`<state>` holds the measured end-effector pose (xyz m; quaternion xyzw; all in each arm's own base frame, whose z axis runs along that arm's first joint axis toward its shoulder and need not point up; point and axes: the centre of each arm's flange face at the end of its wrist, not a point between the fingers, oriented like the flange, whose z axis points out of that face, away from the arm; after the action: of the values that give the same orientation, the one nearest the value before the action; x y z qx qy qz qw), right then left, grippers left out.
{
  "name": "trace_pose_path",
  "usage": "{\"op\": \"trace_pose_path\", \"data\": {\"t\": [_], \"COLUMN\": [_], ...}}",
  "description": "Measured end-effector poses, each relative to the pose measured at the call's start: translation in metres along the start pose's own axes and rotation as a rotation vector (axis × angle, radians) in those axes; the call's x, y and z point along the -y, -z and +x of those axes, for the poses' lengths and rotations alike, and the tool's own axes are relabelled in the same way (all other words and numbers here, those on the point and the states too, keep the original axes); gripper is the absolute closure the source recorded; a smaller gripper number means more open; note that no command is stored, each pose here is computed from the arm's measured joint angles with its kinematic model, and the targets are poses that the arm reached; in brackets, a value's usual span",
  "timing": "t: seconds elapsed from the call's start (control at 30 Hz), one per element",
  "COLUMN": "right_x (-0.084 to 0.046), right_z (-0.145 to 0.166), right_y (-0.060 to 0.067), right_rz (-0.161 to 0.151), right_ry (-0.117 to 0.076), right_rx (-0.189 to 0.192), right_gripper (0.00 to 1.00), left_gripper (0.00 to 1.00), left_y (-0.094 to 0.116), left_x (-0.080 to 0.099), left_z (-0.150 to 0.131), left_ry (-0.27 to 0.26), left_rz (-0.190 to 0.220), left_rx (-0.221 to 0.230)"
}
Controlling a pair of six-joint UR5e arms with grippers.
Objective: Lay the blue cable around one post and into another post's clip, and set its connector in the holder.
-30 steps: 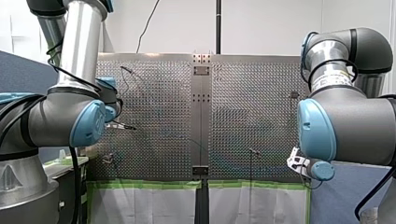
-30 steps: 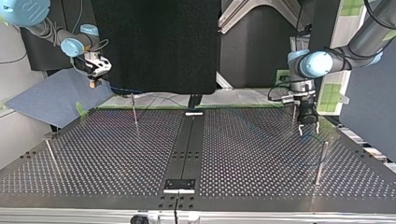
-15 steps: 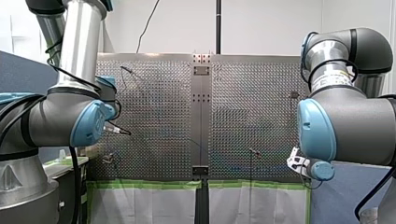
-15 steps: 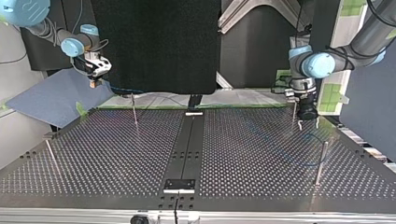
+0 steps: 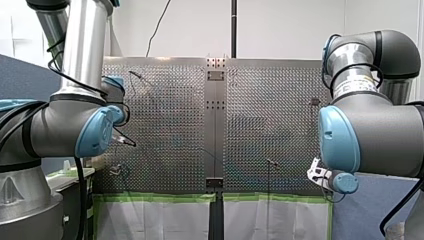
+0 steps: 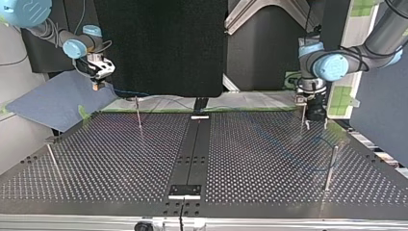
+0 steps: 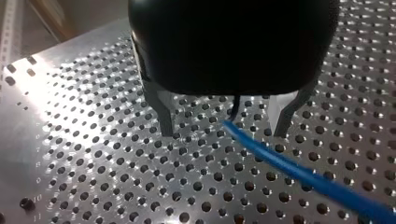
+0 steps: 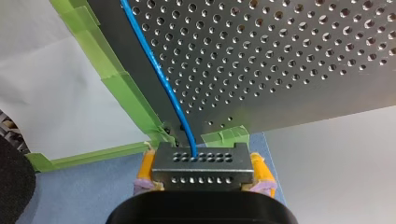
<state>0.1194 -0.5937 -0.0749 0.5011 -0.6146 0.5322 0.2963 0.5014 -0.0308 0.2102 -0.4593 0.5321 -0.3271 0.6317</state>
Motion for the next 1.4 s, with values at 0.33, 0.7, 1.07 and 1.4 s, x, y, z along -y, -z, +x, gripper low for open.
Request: {"op": "trace_pose_path", "data": {"t": [0.33,0.7,1.07,1.4], "right_x": [0.000,0.000,0.002,0.007], "right_z": [0.000,0.000,-0.001,-0.003], "right_y": [0.000,0.000,0.000,0.000], "right_rz": [0.000,0.001,0.003,0.010], "right_ry": [0.000,0.001,0.001,0.003], "right_rx": [-0.001,-0.002,0.002,0.006], "right_gripper": [1.00,1.00,1.00,1.00], "left_gripper": [0.00,0.00,0.00,0.00], "left_y": [0.023,0.035,0.050,0.069], "left_x": [0.008,0.018,0.041,0.068], "left_z": [-0.012,-0.019,-0.046,-0.063], "left_ry": [-0.035,-0.050,-0.104,-0.197], "left_rz": [-0.058,-0.076,-0.093,-0.106], "left_rx": [0.012,0.007,0.063,0.078]}}
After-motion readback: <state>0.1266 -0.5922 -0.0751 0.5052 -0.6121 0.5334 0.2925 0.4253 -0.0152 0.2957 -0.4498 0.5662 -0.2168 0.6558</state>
